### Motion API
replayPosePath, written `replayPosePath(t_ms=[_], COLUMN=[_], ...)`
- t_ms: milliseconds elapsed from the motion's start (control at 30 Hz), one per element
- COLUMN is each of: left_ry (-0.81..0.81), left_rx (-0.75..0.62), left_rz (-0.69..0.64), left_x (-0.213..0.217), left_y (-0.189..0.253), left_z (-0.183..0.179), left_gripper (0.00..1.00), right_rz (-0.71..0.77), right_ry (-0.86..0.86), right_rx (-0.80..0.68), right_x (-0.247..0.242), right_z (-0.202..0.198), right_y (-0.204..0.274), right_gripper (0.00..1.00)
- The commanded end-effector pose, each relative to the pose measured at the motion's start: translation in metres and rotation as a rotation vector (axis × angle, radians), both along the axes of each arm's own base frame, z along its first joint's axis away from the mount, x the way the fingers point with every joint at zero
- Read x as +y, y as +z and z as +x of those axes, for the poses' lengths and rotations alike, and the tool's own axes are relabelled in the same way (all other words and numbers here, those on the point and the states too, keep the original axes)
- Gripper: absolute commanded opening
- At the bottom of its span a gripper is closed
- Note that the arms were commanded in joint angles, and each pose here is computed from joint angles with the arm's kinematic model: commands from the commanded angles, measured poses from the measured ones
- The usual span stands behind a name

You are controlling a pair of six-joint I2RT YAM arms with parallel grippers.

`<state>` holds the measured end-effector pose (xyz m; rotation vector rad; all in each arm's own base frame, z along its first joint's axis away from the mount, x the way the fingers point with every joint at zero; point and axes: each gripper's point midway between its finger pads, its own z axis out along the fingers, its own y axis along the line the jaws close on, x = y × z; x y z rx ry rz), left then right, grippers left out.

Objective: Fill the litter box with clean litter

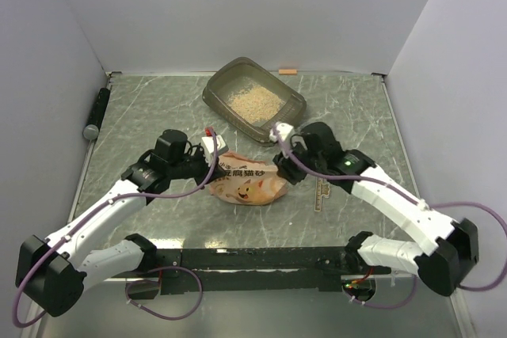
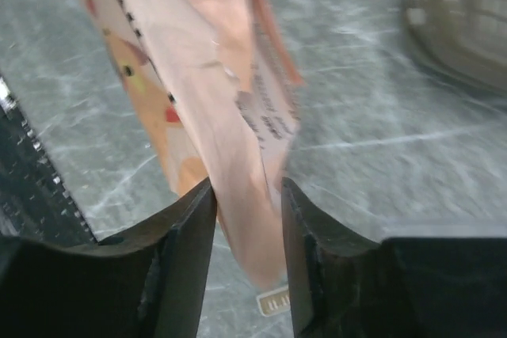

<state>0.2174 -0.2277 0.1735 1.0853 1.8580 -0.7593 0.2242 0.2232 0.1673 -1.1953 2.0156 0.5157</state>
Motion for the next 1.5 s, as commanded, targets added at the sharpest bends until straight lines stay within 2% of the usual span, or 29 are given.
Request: replayPosePath(t_ms=[0,33,200,367,533,633,933,1233,1467], left_ry=[-0.014,-0.012,-0.019,-0.023,-0.026,-0.028,-0.033,-0.043,-0.044], left_rx=[-0.025,-0.024,-0.024,-0.018,-0.013,-0.011,-0.004,-0.006,0.006], left_rz=[-0.056,-0.058,-0.071,-0.079,-0.081,-0.082,-0.087,-0.093,-0.087], left_x=[-0.007,-0.007,-0.007,-0.009,-0.01,-0.01,-0.01,-0.012,-0.012], left_y=[0.012,0.012,0.013,0.013,0.013,0.012,0.011,0.012,0.008], left_z=[0.003,0.003,0.001,-0.001,0.0,-0.001,-0.004,-0.004,-0.003], left_gripper=[0.01,0.01,0.01,0.01,0.01,0.01,0.01,0.01,0.01], right_rz=[0.131,0.158,0.243,0.243,0.288,0.284,0.245,0.264,0.265], right_ry=[-0.367,-0.455,-0.771,-1.043,-1.172,-1.217,-1.359,-1.358,-1.353], right_rx=[-0.134,-0.149,-0.037,0.14,0.313,0.389,0.46,0.508,0.526], right_x=[-0.039,-0.052,-0.095,-0.129,-0.137,-0.14,-0.167,-0.169,-0.168], right_z=[0.035,0.037,0.032,0.022,0.021,0.022,0.015,0.019,0.022], right_y=[0.057,0.065,0.058,0.014,-0.031,-0.052,-0.1,-0.121,-0.13], right_gripper=[0.55,0.65,0.71,0.65,0.54,0.52,0.54,0.52,0.46])
